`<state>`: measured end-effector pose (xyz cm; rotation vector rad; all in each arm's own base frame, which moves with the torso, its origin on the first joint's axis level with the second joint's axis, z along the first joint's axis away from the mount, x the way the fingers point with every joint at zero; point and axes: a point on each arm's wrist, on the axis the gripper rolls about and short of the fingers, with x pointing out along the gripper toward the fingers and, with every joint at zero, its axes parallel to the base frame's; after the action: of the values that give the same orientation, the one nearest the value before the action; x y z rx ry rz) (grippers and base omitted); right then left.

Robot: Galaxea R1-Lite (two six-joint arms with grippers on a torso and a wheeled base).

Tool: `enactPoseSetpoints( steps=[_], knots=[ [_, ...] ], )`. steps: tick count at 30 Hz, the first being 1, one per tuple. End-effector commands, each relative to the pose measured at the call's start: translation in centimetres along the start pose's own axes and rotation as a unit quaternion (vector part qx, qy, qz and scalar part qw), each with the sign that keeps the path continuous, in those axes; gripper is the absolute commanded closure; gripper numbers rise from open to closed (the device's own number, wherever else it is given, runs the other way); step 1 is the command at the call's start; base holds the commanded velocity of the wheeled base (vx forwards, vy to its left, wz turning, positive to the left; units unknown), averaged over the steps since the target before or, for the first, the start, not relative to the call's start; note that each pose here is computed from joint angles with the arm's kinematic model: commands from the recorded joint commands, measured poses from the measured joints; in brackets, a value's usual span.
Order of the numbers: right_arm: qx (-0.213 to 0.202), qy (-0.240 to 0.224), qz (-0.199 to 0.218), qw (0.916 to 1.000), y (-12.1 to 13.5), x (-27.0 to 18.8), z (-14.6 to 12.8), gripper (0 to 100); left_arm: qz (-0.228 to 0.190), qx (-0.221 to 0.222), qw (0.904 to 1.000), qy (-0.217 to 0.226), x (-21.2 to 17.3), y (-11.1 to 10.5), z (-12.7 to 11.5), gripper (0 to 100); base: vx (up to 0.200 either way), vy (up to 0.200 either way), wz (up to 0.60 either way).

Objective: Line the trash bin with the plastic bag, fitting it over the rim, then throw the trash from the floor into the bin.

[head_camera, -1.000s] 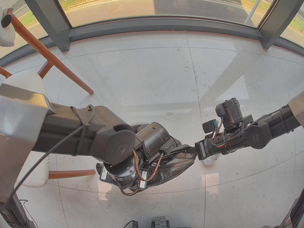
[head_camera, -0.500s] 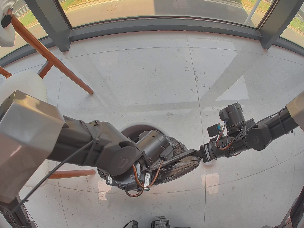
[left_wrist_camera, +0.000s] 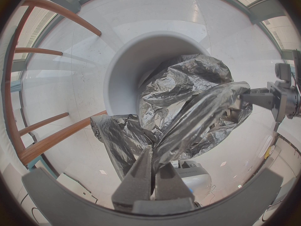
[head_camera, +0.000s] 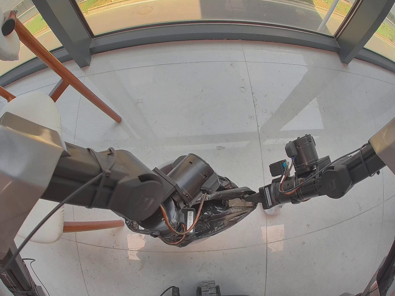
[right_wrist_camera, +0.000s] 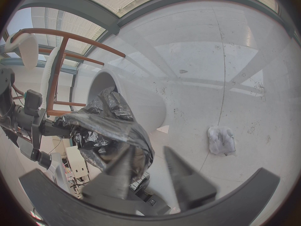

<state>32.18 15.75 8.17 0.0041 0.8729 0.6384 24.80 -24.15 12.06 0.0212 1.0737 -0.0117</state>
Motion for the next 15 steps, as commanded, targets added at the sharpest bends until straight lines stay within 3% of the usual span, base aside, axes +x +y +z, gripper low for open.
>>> enactPoseSetpoints(
  steps=[1, 7, 11, 15],
  knots=[
    [0.000, -0.005, 0.002, 1.0000, 0.2, -0.6, 0.1, 0, -0.004, -0.008, 0.9999, -0.008, -0.6, 0.4, 0.4, 100, 0.000, 0.000, 0.00],
    [0.005, 0.006, 0.015, 0.9999, 1.9, -2.7, -1.5, 0, -0.003, -0.016, 0.9998, -0.010, -0.5, 0.7, 0.9, 100, 0.000, 0.000, 0.00],
    [0.062, 0.037, 0.036, 0.9968, 4.2, -2.2, -3.1, 0, -0.007, -0.018, 0.9997, -0.015, -0.7, 0.6, 1.1, 100, 0.000, 0.000, 0.00],
    [0.092, 0.054, 0.044, 0.9933, 5.4, -1.1, -3.5, 0, -0.009, -0.019, 0.9996, -0.018, -0.8, 0.6, 1.3, 100, 0.000, 0.000, 0.00]
  ],
)
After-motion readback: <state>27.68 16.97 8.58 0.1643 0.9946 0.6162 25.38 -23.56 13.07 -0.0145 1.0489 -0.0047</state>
